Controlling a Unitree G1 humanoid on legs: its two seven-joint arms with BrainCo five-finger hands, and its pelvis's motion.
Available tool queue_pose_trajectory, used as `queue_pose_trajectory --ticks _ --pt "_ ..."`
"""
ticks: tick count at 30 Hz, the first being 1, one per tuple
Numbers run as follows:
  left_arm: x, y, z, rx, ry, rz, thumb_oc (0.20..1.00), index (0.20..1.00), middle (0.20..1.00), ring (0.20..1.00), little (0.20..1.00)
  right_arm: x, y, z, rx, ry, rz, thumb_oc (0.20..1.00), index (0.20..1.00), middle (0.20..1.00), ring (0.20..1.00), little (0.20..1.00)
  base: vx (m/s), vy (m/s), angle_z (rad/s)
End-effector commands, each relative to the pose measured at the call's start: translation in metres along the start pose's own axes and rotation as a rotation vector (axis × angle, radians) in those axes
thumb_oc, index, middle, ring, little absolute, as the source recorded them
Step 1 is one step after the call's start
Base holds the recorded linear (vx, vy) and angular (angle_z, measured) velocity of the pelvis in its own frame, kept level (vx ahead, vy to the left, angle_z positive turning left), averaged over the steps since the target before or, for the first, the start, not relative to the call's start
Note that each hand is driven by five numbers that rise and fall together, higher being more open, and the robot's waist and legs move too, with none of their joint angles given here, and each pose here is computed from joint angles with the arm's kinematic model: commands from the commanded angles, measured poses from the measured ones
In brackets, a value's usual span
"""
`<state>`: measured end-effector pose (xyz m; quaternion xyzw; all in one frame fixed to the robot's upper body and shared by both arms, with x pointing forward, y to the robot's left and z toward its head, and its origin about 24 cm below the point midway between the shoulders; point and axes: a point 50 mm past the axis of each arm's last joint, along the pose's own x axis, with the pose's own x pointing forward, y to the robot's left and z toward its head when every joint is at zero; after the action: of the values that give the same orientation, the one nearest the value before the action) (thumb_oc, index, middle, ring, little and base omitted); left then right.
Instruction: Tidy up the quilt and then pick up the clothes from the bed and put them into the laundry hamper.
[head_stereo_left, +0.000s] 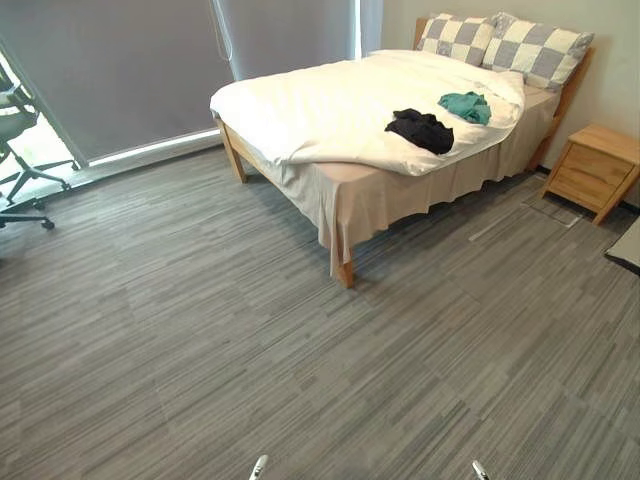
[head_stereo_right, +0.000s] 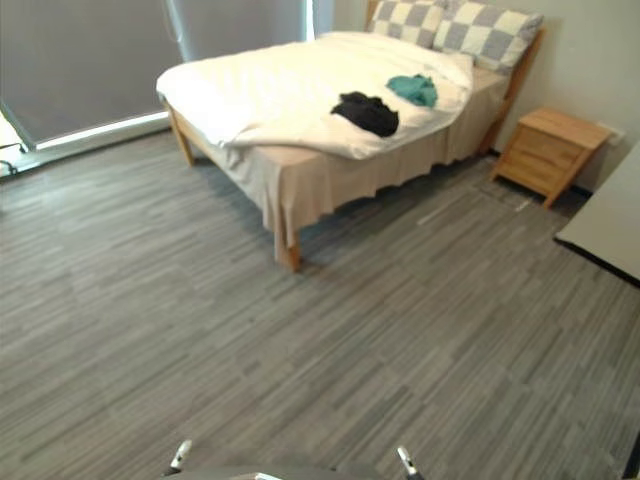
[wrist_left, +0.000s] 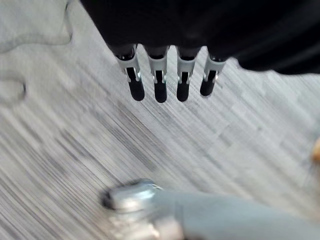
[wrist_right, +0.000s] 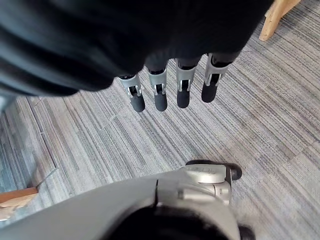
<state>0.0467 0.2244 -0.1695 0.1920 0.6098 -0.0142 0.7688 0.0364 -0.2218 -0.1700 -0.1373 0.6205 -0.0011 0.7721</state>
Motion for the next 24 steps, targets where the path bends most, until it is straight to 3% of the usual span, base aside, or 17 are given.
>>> queue_pose_trajectory --ticks 1,11,17,24 --pt "0.006 0.029 0.037 0.132 -0.051 0.12 1.0 1.0 1.0 1.0 1.0 0.007 -0.032 0.043 -0.067 -0.029 -0.102 1.0 1.0 1.0 1.0 1.0 0.0 -0.014 -0.26" --pt "0.006 0.019 0.043 0.244 -0.085 0.069 1.0 1.0 1.0 1.0 1.0 0.006 -0.036 0.029 -0.136 0.036 -0.117 1.0 1.0 1.0 1.0 1.0 0.03 0.026 -0.01" --pt "0.007 0.034 0.051 0.253 -0.096 0.107 1.0 1.0 1.0 1.0 1.0 0.006 -0.048 0.053 -0.055 -0.029 -0.148 1.0 1.0 1.0 1.0 1.0 -0.01 0.085 -0.04" --pt "0.006 0.043 0.051 0.239 -0.091 0.143 1.0 1.0 1.0 1.0 1.0 0.006 -0.044 0.041 0.03 -0.014 -0.151 1.0 1.0 1.0 1.0 1.0 0.33 -0.016 -0.09"
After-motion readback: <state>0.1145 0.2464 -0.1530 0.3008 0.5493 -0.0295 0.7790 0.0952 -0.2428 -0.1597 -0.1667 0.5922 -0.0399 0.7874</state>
